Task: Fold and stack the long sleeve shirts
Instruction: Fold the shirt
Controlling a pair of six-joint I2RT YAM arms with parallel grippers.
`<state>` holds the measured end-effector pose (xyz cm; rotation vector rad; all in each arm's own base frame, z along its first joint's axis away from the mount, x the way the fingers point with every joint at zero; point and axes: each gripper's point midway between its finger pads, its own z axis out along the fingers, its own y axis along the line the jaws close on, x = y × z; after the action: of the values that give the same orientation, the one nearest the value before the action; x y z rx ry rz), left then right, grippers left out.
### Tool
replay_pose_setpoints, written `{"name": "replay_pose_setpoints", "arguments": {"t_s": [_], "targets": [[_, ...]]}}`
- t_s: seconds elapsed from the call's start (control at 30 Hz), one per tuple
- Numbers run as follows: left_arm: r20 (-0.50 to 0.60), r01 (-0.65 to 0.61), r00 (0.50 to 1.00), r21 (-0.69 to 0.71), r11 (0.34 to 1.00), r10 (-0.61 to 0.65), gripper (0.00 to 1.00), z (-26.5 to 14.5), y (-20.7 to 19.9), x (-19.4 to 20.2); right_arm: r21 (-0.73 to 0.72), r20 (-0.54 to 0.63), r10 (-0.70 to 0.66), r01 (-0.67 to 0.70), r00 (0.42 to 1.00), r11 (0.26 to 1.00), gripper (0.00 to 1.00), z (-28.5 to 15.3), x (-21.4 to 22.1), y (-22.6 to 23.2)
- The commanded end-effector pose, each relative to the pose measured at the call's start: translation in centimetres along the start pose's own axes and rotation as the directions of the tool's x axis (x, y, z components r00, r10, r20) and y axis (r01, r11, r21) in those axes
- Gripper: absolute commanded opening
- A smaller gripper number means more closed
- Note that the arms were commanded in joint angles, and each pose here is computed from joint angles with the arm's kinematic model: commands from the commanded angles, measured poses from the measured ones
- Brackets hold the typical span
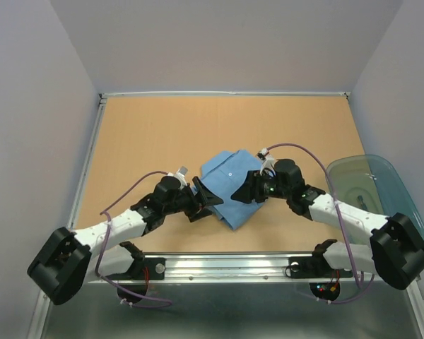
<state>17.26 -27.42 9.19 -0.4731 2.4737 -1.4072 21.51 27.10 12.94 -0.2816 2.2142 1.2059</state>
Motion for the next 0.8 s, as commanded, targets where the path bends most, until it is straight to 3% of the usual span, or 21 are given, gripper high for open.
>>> {"name": "replay_pose_setpoints", "arguments": {"t_s": [0.0,0.17,0.33,0.47,0.57,0.77], "targets": [[0.122,0.006,0.992,-0.080,0.997,0.004,0.87,-2.0,1.5,-1.2,-0.113,-0.024,0.019,-0.021,1.000,0.993,0.59,0.8,-0.6,3.5],[0.280,-0.050,0.958,-0.067,0.996,0.067,0.74,-3.6,-0.8,-4.3,-0.232,-0.046,0.074,-0.083,0.996,0.969,0.51,2.1,0.0,5.8],[0.399,-0.177,0.898,-0.056,0.983,0.185,0.68,-3.7,-4.9,-8.7,-0.200,-0.095,0.074,-0.092,0.993,0.975,0.40,4.1,1.8,4.8],[0.413,-0.214,0.881,-0.088,0.973,0.231,0.67,-2.1,-5.8,-11.7,-0.189,-0.134,0.096,-0.120,0.986,0.975,0.33,4.9,2.9,3.9],[0.372,-0.225,0.896,-0.090,0.970,0.242,0.64,0.0,-5.4,-12.6,-0.210,-0.183,0.118,-0.156,0.976,0.965,0.31,5.5,4.2,3.6],[0.303,-0.150,0.935,-0.132,0.980,0.184,0.56,2.8,-0.4,-11.6,-0.171,-0.289,0.164,-0.219,0.943,0.961,0.29,6.1,7.5,1.5]]}}
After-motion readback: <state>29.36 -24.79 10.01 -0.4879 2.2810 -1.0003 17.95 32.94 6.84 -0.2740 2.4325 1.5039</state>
